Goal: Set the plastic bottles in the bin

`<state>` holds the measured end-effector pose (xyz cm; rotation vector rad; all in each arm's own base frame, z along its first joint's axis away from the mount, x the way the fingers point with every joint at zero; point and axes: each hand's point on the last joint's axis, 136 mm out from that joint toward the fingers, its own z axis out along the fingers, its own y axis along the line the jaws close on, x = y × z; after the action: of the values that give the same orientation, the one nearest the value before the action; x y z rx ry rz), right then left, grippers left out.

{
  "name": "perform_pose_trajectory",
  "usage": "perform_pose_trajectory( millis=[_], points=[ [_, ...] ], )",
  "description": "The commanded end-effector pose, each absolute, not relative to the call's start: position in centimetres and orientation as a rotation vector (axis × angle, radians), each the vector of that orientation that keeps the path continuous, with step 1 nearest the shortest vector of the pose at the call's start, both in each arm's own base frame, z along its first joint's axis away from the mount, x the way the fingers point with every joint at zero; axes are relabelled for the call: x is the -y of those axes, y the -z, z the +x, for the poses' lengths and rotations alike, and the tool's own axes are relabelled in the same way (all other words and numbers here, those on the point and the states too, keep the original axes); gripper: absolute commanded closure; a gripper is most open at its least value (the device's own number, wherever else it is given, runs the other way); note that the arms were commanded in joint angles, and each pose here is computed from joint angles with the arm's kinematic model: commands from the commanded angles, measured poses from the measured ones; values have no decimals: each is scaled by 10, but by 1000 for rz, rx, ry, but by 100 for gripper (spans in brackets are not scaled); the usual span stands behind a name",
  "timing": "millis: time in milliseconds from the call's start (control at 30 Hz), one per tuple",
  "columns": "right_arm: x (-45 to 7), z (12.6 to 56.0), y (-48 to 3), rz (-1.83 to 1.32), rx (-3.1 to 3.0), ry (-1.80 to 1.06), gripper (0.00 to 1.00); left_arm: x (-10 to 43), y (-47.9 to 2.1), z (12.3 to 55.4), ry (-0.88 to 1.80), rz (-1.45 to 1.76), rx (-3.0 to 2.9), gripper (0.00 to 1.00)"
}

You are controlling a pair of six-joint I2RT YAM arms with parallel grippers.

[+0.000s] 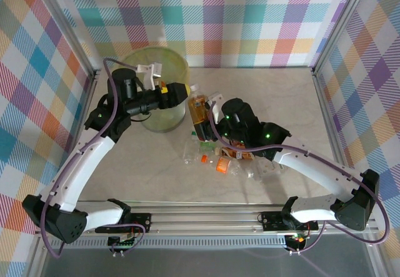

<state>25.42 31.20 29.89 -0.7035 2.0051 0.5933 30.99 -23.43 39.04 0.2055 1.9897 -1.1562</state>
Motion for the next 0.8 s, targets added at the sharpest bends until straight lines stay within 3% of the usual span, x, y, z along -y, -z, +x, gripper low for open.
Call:
perform_pose_trajectory(
  millis=[0,267,433,767],
  points=[
    [-322,255,-325,-676,-1937,-679,47,249,-412,308,1173,313,-1911,19],
    [-326,252,-329,-687,-1932,-706,47,266,-409,315,1153,363,-1932,32],
    [-326,253,-331,-684,-1925,-709,47,270,-405,315,1150,372,-1945,46],
    [-325,255,-330,-673,-1924,-696,44,265,-402,315,1105,350,-1945,88]
  ],
)
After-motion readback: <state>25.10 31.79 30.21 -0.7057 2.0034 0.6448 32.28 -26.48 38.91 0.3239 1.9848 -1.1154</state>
